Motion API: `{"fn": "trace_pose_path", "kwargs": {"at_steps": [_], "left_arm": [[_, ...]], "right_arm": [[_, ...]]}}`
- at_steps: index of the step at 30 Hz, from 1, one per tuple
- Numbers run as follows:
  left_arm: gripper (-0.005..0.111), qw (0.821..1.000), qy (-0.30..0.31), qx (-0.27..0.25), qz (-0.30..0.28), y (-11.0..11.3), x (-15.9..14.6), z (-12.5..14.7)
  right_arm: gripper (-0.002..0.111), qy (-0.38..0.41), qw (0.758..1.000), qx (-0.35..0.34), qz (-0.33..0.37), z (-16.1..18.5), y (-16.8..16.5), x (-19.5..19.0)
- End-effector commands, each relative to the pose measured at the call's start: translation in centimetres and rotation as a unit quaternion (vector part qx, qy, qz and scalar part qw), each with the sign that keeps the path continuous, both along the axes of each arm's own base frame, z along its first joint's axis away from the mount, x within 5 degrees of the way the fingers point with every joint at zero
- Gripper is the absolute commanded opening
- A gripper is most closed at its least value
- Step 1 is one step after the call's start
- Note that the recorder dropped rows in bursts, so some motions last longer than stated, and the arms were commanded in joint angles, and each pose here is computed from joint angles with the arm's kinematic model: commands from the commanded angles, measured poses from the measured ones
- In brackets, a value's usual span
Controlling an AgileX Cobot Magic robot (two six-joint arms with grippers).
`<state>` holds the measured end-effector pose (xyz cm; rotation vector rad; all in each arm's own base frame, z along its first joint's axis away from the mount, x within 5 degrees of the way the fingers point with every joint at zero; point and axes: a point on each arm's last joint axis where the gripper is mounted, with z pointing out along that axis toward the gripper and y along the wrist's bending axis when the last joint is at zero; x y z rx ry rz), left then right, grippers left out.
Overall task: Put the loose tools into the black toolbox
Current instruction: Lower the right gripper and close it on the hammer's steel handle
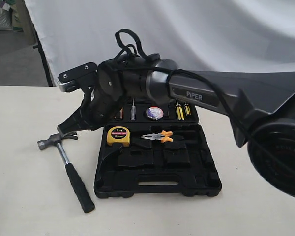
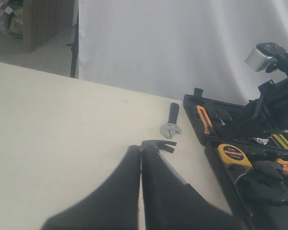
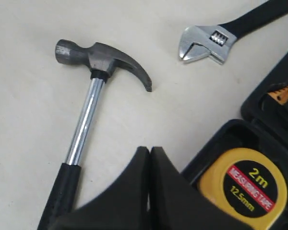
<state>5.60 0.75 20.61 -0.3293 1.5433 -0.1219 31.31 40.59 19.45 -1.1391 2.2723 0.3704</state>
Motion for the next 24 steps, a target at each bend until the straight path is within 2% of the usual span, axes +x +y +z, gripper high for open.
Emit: {"fn": "trace_pose_path", "kwargs": {"at_steps": [1, 13, 22, 24], "left_arm": [[0.001, 1.0, -0.006, 0.001, 0.013, 0.1, -0.1, 0.2], [0.001, 1.0, -0.006, 0.001, 0.013, 0.1, -0.1, 0.2], [0.001, 1.0, -0.006, 0.001, 0.013, 0.1, -0.1, 0.2], [0.001, 1.0, -0.006, 0.001, 0.013, 0.1, -0.1, 0.2]], "right_arm": [[0.0, -0.008, 1.0, 0.002, 0.009, -1.1, 0.7, -0.2], [0.0, 0.015, 1.0, -0.026, 0.009, -4.2, 0.9, -0.2], [0.0, 0.016, 0.999, -0.035, 0.023, -4.5, 1.6, -1.2], [0.006, 0.004, 0.998, -0.043, 0.038, -4.5, 2.0, -1.9]]}}
